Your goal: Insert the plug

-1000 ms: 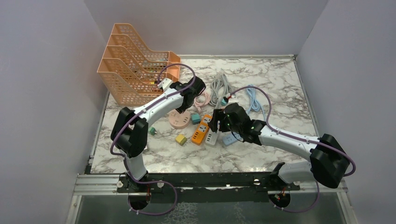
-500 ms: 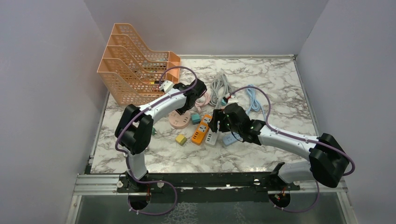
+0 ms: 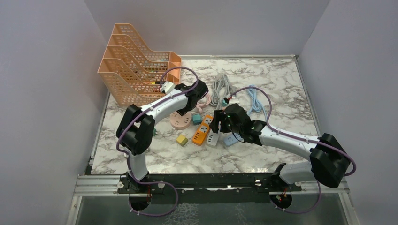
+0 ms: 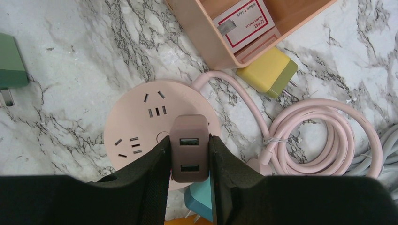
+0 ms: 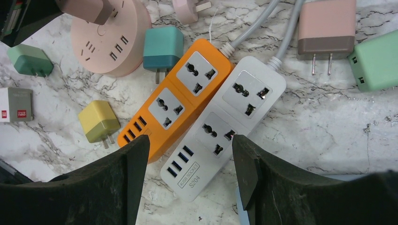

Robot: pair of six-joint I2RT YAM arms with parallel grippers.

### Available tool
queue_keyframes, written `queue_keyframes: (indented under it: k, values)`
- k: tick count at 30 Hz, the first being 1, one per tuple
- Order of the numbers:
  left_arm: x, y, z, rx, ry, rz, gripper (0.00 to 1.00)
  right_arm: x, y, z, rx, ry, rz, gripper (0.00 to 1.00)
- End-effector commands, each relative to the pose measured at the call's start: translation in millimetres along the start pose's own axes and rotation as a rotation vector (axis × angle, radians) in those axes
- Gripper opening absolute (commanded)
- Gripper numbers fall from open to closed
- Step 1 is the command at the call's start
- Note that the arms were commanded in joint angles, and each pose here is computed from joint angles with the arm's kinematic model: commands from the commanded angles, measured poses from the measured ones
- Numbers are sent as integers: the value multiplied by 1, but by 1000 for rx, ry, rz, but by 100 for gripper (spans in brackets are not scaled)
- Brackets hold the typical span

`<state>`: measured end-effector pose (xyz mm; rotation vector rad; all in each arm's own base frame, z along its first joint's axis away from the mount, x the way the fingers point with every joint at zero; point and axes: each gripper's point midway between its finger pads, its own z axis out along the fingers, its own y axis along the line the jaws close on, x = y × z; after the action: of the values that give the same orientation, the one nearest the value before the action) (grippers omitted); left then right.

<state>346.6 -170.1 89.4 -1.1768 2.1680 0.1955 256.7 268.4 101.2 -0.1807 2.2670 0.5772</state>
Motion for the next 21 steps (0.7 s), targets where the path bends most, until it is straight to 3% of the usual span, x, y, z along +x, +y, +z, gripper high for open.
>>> queue_keyframes:
  k: [1, 9, 21]
  values:
    - [15, 15, 17, -80, 0, 55, 0, -14, 0, 0, 21, -40, -4, 66]
    - [18, 11, 25, -114, -6, 25, 0, -16, -2, -2, 26, -48, -5, 66]
    - [40, 6, 23, -135, 90, -74, 0, -20, -4, -6, 33, -67, -21, 66]
